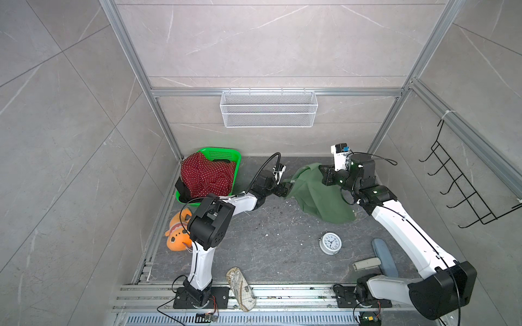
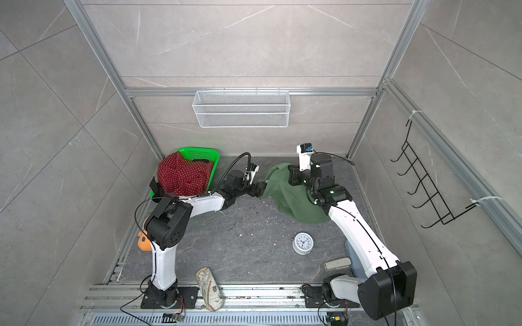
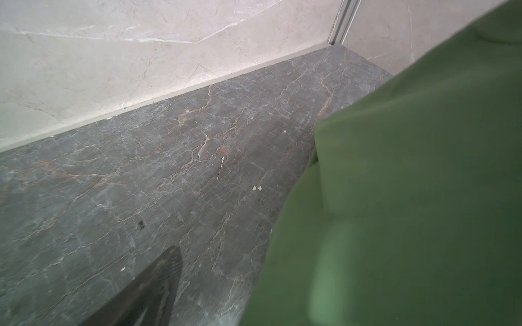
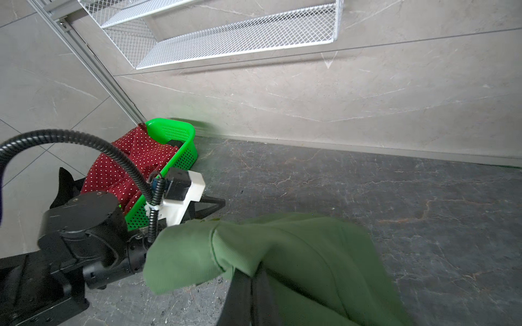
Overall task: Fold and stack skirts
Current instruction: Flatten out the skirt at the center of the table.
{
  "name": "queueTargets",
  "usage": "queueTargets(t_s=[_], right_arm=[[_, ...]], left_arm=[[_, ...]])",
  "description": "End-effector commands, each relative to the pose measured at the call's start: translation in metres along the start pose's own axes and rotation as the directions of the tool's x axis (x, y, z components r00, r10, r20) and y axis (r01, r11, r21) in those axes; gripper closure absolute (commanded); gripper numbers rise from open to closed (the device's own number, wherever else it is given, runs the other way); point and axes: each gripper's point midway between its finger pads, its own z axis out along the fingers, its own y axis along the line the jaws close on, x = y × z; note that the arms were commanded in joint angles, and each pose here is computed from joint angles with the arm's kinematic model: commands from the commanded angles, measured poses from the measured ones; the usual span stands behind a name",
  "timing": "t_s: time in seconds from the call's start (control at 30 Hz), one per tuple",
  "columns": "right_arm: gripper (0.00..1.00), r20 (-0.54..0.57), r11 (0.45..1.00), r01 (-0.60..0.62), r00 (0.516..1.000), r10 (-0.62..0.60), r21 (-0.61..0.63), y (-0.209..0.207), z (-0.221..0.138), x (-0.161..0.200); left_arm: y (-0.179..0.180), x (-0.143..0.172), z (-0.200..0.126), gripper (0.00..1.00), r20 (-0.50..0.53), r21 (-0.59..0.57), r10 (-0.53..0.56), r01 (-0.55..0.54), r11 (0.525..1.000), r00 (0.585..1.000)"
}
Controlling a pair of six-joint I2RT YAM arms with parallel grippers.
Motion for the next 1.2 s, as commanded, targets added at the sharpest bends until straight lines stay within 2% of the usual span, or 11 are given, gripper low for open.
queueTargets(t_s=[0.0, 0.07, 0.23, 0.27, 0.4, 0.6, 0.8, 1.0, 1.17], right_arm=[[1.00, 0.030, 0.999, 0.031, 0.999, -0.030, -0.036, 0.010, -0.012, -0.010], [1.00, 0.030, 0.999, 0.032, 0.999, -0.031, -0.038, 0.010, -0.011, -0.011], [1.00, 0.028, 1.000, 0.022, 0.999, -0.022, -0.006, 0.003, -0.006, -0.012], [1.00, 0.026, 1.000, 0.021, 0.999, -0.021, 0.003, 0.001, -0.004, -0.012], [1.00, -0.001, 0.999, 0.025, 1.000, -0.025, 0.029, -0.006, 0.007, -0.003], [1.00, -0.062, 0.998, 0.025, 0.998, -0.020, 0.066, -0.018, 0.022, 0.021], [1.00, -0.144, 0.997, 0.005, 0.990, 0.005, 0.074, -0.025, 0.027, 0.055], [1.00, -0.229, 0.996, -0.067, 0.970, 0.079, 0.059, -0.026, 0.032, 0.103], [1.00, -0.289, 0.993, -0.100, 0.951, 0.112, 0.056, -0.027, 0.036, 0.127]], left_arm=[[-0.002, -0.045, 0.001, 0.22, 0.141, 0.001, 0.000, -0.001, 1.000, 0.990], [-0.001, -0.048, 0.000, 0.38, 0.147, 0.002, -0.004, 0.004, 1.000, 0.989], [0.005, -0.054, -0.008, 0.96, 0.137, -0.044, -0.006, 0.013, 0.999, 0.991], [0.008, -0.056, -0.012, 1.00, 0.129, -0.064, -0.008, 0.016, 0.998, 0.992], [0.023, -0.063, -0.032, 1.00, 0.103, -0.155, -0.007, 0.024, 0.988, 0.995], [0.058, -0.080, -0.084, 1.00, 0.071, -0.335, -0.038, 0.060, 0.940, 0.997], [0.071, -0.078, -0.130, 1.00, 0.013, -0.418, -0.088, 0.085, 0.905, 0.996], [0.065, -0.063, -0.141, 1.00, -0.055, -0.410, -0.132, 0.099, 0.907, 0.990], [0.068, -0.046, -0.133, 1.00, -0.114, -0.428, -0.191, 0.125, 0.895, 0.975]])
